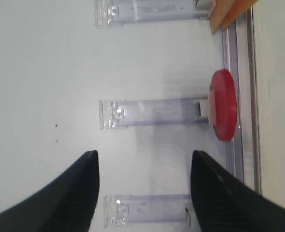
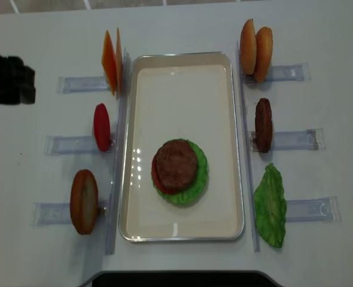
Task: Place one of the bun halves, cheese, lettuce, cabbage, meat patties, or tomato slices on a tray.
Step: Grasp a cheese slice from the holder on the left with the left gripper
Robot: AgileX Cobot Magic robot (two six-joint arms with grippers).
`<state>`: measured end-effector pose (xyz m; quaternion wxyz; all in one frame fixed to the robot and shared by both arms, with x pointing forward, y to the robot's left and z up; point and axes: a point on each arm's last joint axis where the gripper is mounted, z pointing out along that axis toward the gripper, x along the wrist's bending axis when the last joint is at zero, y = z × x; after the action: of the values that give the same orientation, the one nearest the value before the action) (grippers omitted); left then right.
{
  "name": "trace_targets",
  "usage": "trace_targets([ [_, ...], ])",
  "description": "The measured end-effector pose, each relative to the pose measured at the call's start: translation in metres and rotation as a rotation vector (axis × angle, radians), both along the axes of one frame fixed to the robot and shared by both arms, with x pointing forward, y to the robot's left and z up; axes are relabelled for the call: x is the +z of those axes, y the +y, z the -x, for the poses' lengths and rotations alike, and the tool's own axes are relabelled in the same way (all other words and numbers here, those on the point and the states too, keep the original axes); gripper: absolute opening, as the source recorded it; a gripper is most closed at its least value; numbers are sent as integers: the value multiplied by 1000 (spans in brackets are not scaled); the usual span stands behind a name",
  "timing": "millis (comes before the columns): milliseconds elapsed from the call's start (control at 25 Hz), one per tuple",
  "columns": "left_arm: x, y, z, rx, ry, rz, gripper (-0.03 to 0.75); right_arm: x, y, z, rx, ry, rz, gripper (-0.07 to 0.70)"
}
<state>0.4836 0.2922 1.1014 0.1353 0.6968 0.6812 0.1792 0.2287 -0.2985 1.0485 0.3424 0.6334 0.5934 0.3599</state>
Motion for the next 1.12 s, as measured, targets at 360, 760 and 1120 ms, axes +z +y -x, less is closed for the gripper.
trace_targets([
  [360, -14, -7, -90, 4, 42, 11, 454, 0, 0, 0, 0, 0, 0, 293],
  [760, -33, -12, -156, 10, 29, 16, 454, 0, 0, 0, 0, 0, 0, 293],
  [1120, -52, -14, -186, 10, 36, 16, 454, 0, 0, 0, 0, 0, 0, 293],
])
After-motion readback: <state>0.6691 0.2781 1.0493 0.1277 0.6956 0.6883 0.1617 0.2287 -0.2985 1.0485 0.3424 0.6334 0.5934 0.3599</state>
